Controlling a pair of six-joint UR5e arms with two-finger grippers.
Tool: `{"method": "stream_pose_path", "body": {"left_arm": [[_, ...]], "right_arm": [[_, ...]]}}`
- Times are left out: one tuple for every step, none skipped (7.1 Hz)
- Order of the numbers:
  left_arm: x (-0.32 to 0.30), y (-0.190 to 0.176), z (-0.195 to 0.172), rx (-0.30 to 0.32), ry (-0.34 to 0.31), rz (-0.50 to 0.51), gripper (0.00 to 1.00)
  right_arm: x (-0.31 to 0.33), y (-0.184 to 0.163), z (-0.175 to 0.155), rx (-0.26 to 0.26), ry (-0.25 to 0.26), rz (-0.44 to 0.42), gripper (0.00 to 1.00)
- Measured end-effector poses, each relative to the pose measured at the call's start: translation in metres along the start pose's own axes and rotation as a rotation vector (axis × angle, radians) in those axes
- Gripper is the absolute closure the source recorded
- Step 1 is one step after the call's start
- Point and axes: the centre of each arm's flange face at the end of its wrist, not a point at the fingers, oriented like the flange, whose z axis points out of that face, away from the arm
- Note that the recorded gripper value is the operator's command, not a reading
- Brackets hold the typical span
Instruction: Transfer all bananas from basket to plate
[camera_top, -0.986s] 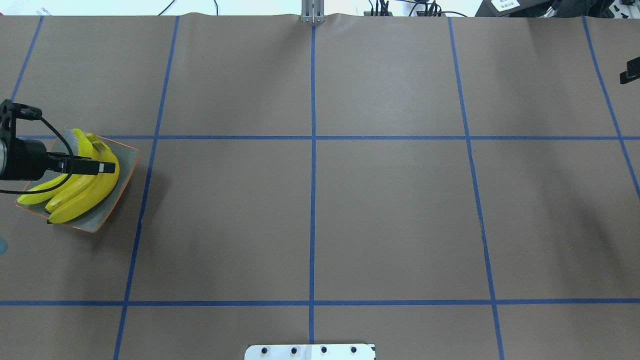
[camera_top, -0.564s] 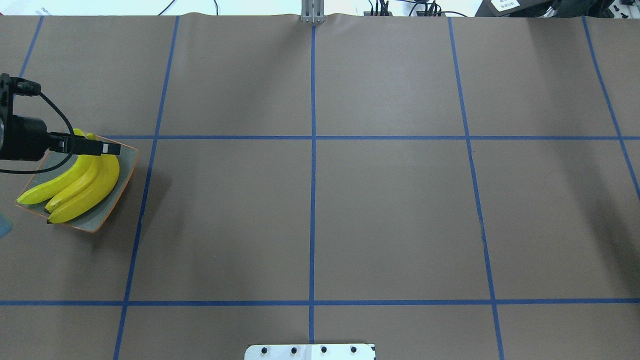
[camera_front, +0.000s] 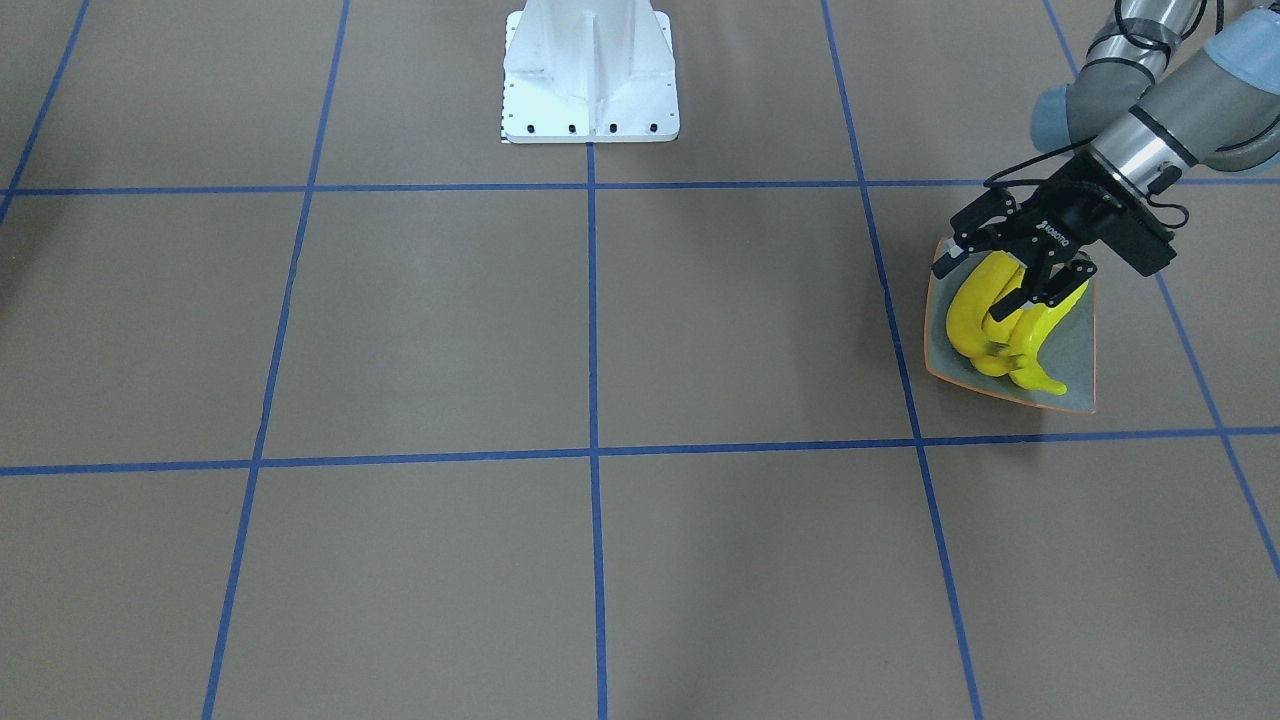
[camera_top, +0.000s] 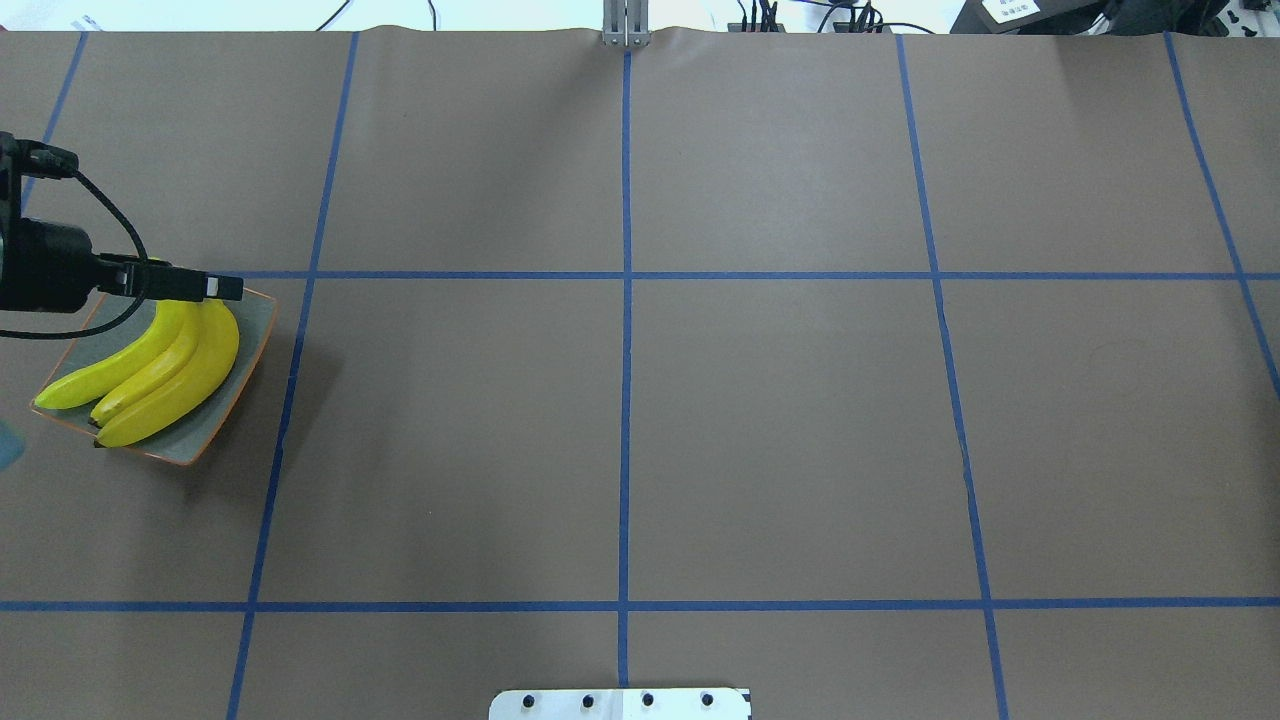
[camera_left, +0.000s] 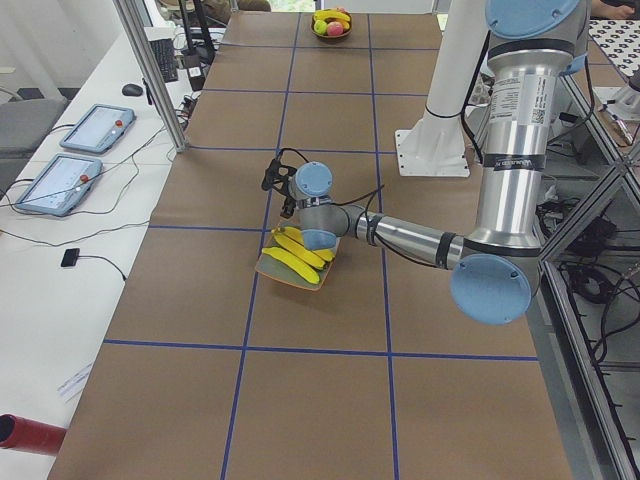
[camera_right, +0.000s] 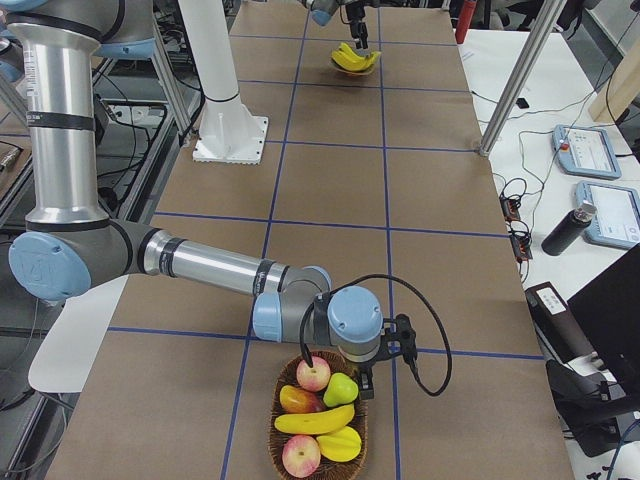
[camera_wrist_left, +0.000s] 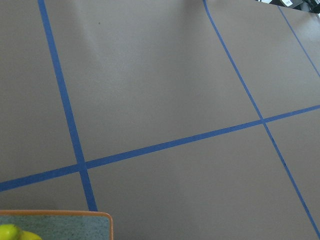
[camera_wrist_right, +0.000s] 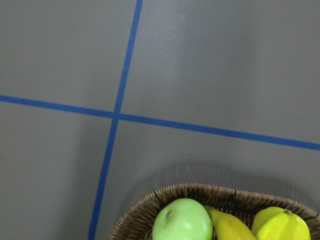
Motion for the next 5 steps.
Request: {"method": "stream_pose_path", "body": {"left_arm": [[0.002, 0.0, -0.001, 0.003, 0.004, 0.003, 0.01], [0.005, -0.001, -0.003, 0.005, 0.007, 0.007, 0.01], [0.006, -0.001, -0.003, 0.007, 0.008, 0.008, 0.01], [0.007, -0.001, -0.003, 0.007, 0.01, 0.009, 0.01], [0.008, -0.002, -0.003, 0.008, 0.011, 0.01, 0.01]], "right_arm": [[0.018, 0.017, 0.018, -0.012, -0.006, -0.007, 0.0], [0.033, 0.034, 0.035, -0.015, -0.007, -0.012, 0.01], [0.045, 0.049, 0.05, -0.018, -0.006, -0.014, 0.02], [0.054, 0.063, 0.061, -0.02, -0.005, -0.013, 0.04], [0.059, 0.071, 0.068, -0.024, -0.003, -0.01, 0.08]]}}
